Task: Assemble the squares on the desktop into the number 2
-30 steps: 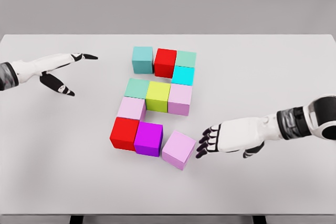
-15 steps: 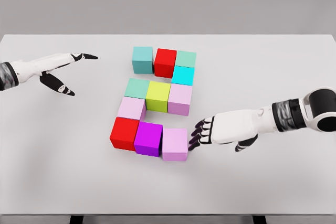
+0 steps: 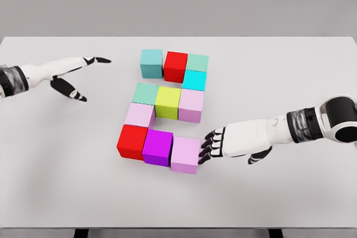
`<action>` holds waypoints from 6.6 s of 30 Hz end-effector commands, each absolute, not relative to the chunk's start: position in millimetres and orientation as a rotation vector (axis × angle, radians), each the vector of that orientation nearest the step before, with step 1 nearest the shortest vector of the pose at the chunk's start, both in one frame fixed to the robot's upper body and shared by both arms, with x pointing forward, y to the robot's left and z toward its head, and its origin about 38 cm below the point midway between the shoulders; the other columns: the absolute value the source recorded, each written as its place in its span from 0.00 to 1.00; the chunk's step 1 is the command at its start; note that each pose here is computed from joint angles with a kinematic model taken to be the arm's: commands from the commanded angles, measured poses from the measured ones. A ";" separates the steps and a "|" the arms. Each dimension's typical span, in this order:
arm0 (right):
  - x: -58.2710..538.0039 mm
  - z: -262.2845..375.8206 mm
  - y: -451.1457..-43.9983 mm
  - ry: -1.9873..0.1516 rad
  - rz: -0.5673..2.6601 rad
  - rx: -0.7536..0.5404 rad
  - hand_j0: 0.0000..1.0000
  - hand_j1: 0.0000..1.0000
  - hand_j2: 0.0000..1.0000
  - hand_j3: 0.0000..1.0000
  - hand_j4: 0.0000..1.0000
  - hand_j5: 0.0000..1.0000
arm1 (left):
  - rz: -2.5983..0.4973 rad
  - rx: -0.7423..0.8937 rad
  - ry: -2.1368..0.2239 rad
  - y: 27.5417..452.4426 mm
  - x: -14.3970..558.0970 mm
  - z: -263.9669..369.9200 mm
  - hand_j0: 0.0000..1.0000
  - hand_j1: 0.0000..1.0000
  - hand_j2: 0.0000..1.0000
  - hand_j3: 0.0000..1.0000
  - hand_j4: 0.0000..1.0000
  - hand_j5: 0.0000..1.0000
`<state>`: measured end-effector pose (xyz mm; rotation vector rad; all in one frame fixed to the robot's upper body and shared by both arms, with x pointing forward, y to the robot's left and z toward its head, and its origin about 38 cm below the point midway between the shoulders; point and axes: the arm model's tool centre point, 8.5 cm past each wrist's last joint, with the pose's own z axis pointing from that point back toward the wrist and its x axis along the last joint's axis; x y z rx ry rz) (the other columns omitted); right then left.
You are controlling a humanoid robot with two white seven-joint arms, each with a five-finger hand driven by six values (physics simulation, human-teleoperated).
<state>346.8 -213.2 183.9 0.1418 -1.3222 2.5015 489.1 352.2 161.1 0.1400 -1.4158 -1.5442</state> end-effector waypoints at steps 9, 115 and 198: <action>346.8 185.0 -209.8 -1.336 2.496 0.151 1.00 1.00 1.00 1.00 1.00 1.00 | -1.446 0.197 -1.304 376.5 525.0 166.8 1.00 1.00 1.00 1.00 1.00 1.00; 413.6 258.4 -321.0 -1.403 2.109 -0.207 1.00 1.00 1.00 1.00 1.00 1.00 | -1.397 0.124 -1.198 190.2 570.8 178.8 0.98 0.98 0.98 0.98 0.98 0.98; 415.0 270.9 -321.7 -1.436 2.102 -0.242 1.00 1.00 1.00 1.00 1.00 1.00 | -1.583 0.147 -1.306 177.7 561.6 179.7 1.00 1.00 1.00 1.00 1.00 1.00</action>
